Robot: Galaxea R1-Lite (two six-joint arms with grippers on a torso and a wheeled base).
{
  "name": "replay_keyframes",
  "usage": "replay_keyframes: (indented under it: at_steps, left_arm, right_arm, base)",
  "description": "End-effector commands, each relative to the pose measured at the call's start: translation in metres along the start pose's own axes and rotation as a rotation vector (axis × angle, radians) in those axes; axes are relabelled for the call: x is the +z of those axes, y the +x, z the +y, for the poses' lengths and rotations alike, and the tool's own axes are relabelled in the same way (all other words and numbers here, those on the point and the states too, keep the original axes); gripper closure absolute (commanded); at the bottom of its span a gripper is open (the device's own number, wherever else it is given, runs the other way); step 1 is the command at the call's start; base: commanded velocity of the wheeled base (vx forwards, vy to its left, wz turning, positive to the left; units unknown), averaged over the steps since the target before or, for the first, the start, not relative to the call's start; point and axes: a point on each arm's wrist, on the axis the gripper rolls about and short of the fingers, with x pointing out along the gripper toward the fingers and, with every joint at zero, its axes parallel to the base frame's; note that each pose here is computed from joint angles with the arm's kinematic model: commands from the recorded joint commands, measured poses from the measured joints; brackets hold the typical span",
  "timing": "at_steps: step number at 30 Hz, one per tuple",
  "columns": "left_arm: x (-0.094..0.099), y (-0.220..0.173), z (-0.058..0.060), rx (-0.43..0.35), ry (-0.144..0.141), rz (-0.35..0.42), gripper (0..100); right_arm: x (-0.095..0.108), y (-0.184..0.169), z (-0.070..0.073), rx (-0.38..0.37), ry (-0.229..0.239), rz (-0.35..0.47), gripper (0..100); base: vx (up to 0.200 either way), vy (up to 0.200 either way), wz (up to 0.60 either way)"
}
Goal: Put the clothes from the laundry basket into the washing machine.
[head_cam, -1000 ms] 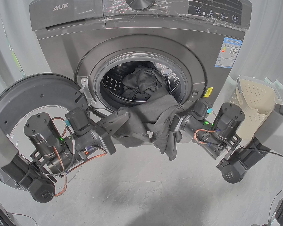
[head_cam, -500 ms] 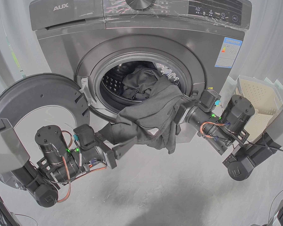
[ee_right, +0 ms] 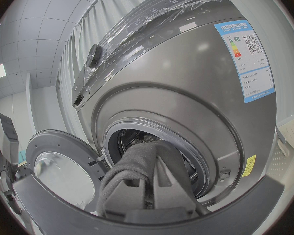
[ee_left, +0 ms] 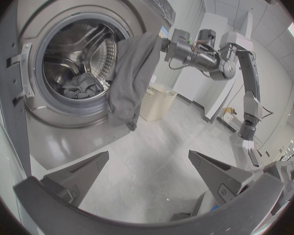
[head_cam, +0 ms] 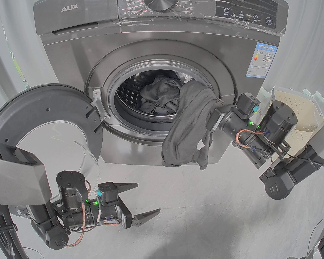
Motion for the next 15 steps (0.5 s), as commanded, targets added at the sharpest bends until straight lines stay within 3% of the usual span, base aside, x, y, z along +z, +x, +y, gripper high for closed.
replay_keyframes:
  at_steps: [1, 2, 5, 8, 15]
  left_arm:
    - [-0.01, -0.001, -0.001, -0.007, -0.006, 0.043, 0]
    - [-0.01, -0.001, -0.001, -0.007, -0.006, 0.043, 0]
    - [0.025, 0.01, 0.003, 0.003, 0.048, -0.111, 0]
    - [0.041, 0.017, 0.004, 0.002, 0.077, -0.182, 0]
    - [0.053, 0.038, -0.001, -0.024, 0.088, -0.239, 0]
  right_arm:
    - [-0.001, -0.002, 0.003, 0.009, 0.004, 0.003, 100]
    - [-0.001, -0.002, 0.003, 0.009, 0.004, 0.003, 100]
    - [-0.007, -0.006, 0.017, 0.044, 0.017, 0.03, 100]
    - [-0.008, -0.005, 0.018, 0.046, 0.016, 0.033, 100]
    - [-0.019, -0.004, 0.031, 0.078, 0.023, 0.067, 100]
  base:
    - [0.0, 0.0, 0.0]
    - [0.0, 0.0, 0.0]
    - [0.0, 0.0, 0.0]
    - [0.0, 0.0, 0.0]
    - [0.0, 0.0, 0.0]
